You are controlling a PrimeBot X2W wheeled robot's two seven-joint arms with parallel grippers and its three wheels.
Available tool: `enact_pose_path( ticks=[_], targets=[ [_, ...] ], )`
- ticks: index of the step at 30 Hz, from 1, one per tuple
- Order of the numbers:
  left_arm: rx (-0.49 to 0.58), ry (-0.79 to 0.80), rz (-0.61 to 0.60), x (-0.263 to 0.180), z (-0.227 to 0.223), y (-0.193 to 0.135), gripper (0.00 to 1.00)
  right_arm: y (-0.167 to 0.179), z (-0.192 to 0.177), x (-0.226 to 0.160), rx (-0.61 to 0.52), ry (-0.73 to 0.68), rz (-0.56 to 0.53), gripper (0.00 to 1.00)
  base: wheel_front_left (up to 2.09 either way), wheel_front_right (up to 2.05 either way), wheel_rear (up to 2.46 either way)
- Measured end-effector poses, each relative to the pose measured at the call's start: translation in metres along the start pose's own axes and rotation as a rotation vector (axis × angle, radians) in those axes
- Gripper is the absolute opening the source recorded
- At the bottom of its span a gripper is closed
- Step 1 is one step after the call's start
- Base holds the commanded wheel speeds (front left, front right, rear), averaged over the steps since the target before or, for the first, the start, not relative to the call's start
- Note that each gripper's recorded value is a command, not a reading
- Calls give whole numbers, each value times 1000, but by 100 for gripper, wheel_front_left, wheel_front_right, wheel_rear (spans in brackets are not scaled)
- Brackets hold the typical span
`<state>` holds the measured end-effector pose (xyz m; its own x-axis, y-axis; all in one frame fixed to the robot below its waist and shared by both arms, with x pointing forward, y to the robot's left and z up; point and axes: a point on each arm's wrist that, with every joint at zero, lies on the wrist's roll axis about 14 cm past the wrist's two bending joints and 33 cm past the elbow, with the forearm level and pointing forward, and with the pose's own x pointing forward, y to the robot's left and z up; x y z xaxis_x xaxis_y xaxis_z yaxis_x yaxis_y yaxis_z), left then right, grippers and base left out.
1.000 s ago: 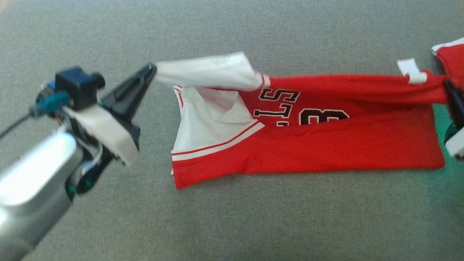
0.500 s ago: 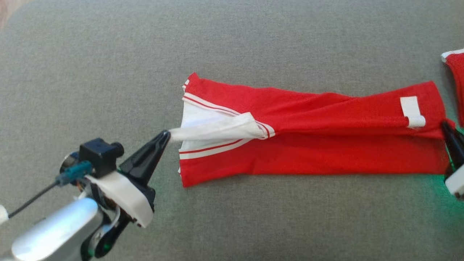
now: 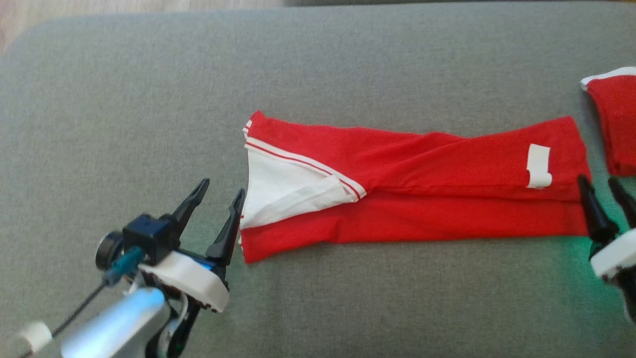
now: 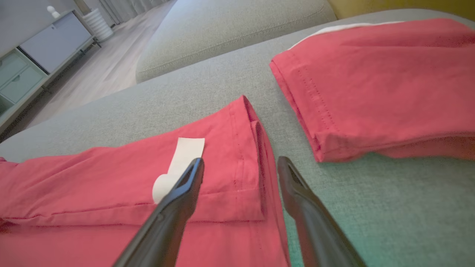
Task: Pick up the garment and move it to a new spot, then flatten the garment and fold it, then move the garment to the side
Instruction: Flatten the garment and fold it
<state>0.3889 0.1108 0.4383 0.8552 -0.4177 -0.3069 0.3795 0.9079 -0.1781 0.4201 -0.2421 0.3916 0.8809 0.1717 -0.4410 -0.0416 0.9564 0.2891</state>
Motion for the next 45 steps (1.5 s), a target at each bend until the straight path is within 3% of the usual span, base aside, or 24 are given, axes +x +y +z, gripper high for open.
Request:
enact_pose_path(
  ticks=[9,13,23,34,35,36,37,38,45],
  targets=[
    [-29,-141,186,-24,10,-10,100,-6,-41,-44,141,-10,-96,100,0,0,0],
    [-40,-160,228,-40,-1,-26,100,-13,-34,-48,149,-40,-129,100,0,0,0],
    [99,-264,313,-74,7,-32,100,-6,-9,-13,117,-57,-142,100,0,0,0],
    [128,-250,353,-82,0,-24,100,-8,-37,15,113,119,-180,98,0,0,0],
    [126,-247,353,-82,-2,-24,100,-7,-36,17,116,125,-179,70,0,0,0],
    [128,-246,353,-82,-2,-24,100,-6,-35,18,118,132,-176,32,0,0,0],
    [130,-246,347,-82,-2,-25,100,-5,-35,19,119,141,-173,32,0,0,0],
    [130,-246,347,-82,-2,-25,100,-5,-35,19,119,141,-173,0,0,0,0],
    [133,-249,330,-78,-2,-30,100,2,-31,17,113,131,-147,0,0,0,0]
  ],
)
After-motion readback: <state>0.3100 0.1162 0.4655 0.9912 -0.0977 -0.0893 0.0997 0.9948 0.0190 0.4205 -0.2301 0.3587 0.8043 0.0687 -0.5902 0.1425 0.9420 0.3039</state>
